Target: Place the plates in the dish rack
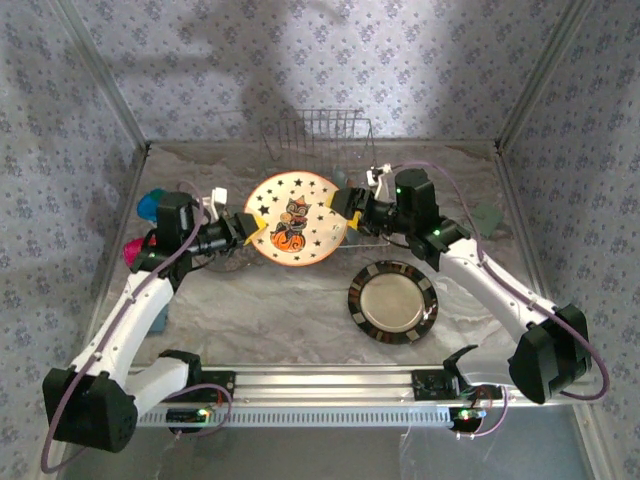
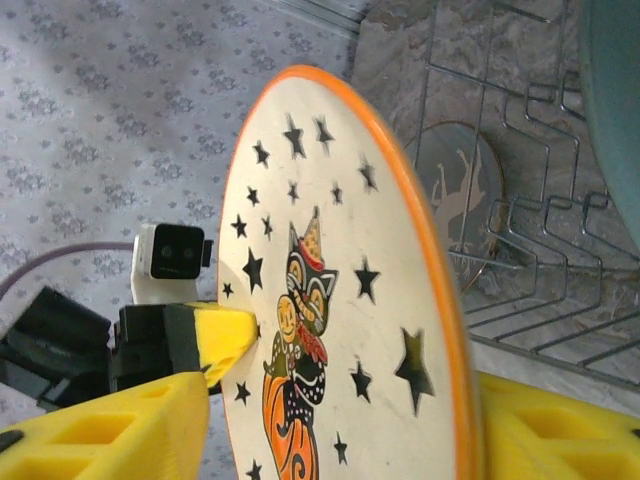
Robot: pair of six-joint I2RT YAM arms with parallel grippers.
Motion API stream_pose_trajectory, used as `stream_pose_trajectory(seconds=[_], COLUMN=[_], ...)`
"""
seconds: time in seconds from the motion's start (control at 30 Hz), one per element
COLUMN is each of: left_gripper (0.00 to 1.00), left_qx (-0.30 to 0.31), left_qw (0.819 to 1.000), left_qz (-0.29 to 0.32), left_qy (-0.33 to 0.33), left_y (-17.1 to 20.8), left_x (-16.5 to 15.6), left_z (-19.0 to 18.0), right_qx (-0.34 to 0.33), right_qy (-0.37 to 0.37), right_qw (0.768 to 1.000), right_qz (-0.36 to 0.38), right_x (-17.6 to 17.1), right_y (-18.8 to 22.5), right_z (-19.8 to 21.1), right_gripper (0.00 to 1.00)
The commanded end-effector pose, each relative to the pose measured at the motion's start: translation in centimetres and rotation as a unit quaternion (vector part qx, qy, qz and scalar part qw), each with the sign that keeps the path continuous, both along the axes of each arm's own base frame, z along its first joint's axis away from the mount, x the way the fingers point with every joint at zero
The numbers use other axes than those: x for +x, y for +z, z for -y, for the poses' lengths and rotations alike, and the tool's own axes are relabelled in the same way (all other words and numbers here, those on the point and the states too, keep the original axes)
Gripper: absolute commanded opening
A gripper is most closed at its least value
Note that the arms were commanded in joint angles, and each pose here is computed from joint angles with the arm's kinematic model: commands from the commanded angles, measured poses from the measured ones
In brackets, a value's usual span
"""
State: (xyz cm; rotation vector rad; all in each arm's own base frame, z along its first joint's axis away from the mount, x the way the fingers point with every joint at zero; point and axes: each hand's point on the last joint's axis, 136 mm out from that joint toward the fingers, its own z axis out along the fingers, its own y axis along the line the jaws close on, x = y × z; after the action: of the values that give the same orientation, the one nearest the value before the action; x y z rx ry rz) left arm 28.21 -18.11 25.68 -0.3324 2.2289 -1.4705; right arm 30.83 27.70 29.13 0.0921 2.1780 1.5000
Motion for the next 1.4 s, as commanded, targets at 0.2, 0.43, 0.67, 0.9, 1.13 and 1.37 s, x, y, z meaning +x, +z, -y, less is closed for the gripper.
stream_pose_trajectory(seconds=[0.2,0.43,0.67,0.9,1.13,1.37], left_gripper=[0.0,0.0,0.0,0.0,0.0,0.0], left_qx=[-0.033,-0.034,-0.013,-0.003,-0.003,-0.001], left_qw=[0.992,0.989,0.984,0.98,0.98,0.982], left_qz=[0.113,0.133,0.15,0.151,0.142,0.135], left_qy=[-0.037,-0.053,-0.096,-0.132,-0.136,-0.133], left_y=[7.5,8.9,9.7,9.7,8.9,8.0], left_x=[0.4,0.6,0.8,0.9,0.8,0.9], left_z=[1.2,1.5,2.2,2.9,2.9,2.9], right_qx=[0.013,0.018,0.027,0.03,0.036,0.039], right_qy=[0.022,0.043,0.081,0.102,0.1,0.098], right_qw=[1.0,0.999,0.996,0.993,0.993,0.994], right_qz=[0.006,0.008,0.029,0.043,0.047,0.043], right_x=[0.6,0.8,0.5,0.3,1.0,1.2], right_y=[0.5,0.4,1.6,2.2,2.4,2.4], right_z=[0.8,1.7,2.4,2.2,2.0,1.8], right_gripper=[1.0,1.0,0.92,0.73,0.5,0.13])
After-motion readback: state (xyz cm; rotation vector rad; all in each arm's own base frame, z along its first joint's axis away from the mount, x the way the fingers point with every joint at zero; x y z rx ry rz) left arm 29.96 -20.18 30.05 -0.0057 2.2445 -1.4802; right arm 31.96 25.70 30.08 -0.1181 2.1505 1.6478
